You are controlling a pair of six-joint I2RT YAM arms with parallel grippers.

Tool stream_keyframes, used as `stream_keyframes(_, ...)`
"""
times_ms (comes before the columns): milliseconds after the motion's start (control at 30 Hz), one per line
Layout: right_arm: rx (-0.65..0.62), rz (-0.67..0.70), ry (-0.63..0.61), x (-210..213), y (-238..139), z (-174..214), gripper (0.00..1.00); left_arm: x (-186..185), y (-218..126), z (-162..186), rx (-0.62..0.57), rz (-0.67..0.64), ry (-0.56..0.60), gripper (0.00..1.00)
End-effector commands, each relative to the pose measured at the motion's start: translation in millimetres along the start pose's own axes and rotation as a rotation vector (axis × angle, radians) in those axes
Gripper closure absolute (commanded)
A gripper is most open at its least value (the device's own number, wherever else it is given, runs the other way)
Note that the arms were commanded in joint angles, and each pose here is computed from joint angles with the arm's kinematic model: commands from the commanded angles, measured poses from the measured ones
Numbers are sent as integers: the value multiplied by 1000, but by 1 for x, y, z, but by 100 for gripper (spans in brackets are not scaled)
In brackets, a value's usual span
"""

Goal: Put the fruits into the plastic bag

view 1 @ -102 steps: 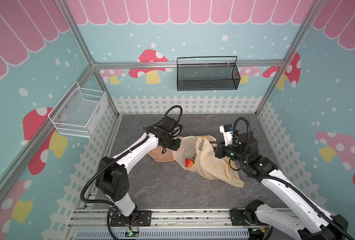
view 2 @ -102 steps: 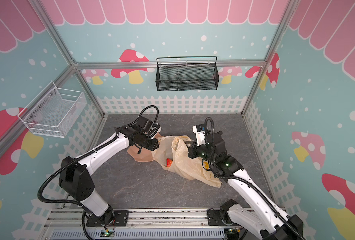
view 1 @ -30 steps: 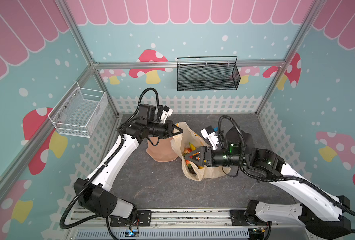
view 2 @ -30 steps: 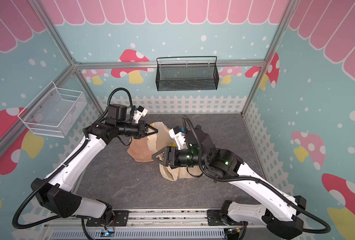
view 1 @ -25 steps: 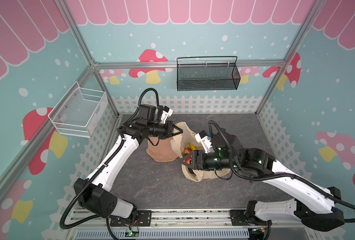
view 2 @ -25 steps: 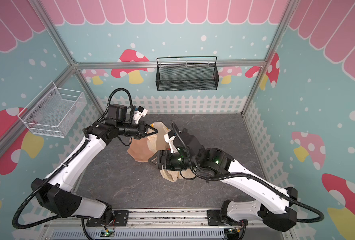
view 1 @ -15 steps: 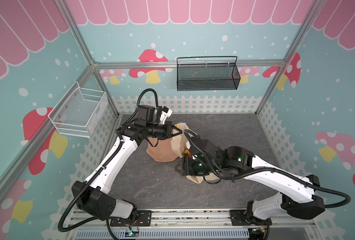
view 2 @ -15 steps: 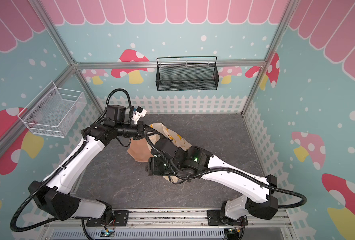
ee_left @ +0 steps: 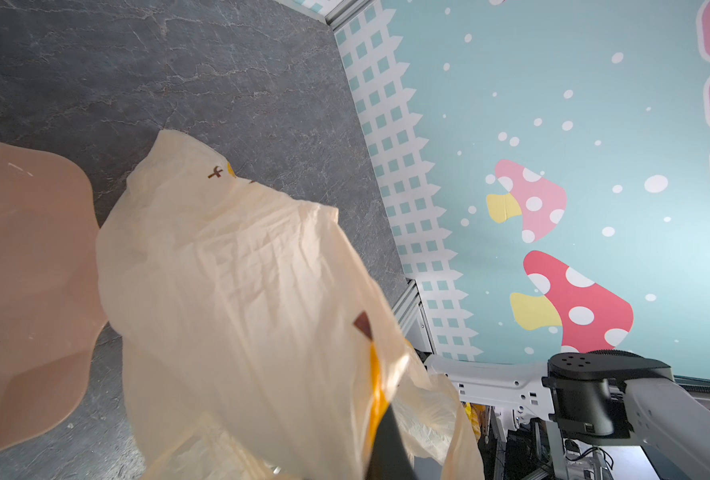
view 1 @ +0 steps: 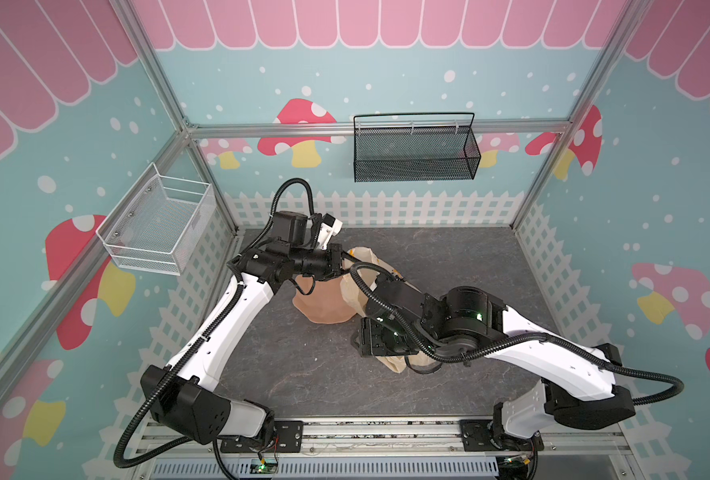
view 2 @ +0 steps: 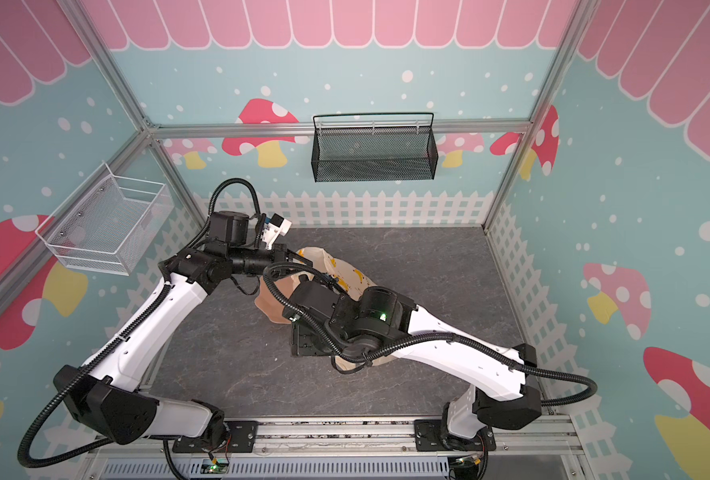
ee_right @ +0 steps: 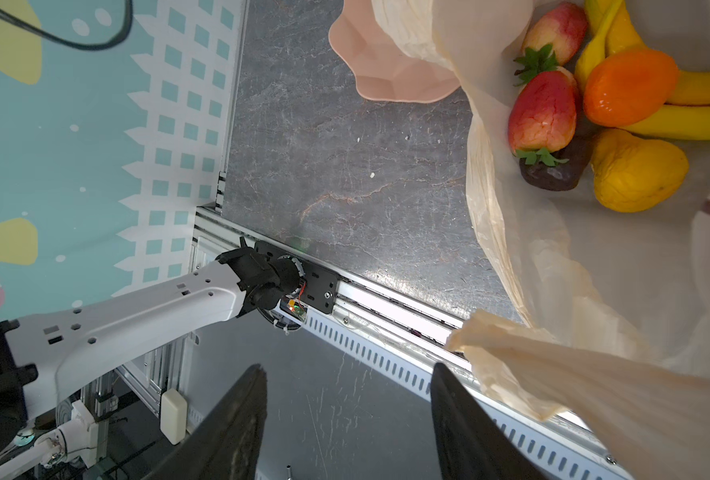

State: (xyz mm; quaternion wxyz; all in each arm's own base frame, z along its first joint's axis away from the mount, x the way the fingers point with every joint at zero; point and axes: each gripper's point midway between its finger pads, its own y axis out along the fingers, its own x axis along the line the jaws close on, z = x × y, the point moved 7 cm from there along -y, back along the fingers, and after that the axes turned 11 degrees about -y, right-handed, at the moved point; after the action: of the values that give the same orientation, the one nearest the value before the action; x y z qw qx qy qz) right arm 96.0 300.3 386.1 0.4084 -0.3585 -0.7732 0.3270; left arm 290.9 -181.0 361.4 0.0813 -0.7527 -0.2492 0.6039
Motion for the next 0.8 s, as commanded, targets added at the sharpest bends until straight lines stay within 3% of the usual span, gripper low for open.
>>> stream_keyframes(0, 36, 55, 33, -17, -6, 15, 36, -3, -6, 2, -11, 17, 21, 100)
stream_keyframes(233, 51, 71, 46, -38, -13, 30, 36, -2, -6, 1, -13, 16, 20, 100)
stream_keyframes(767, 61, 179, 2, -47, 28, 23, 33, -4, -6, 1, -9, 24, 24, 100)
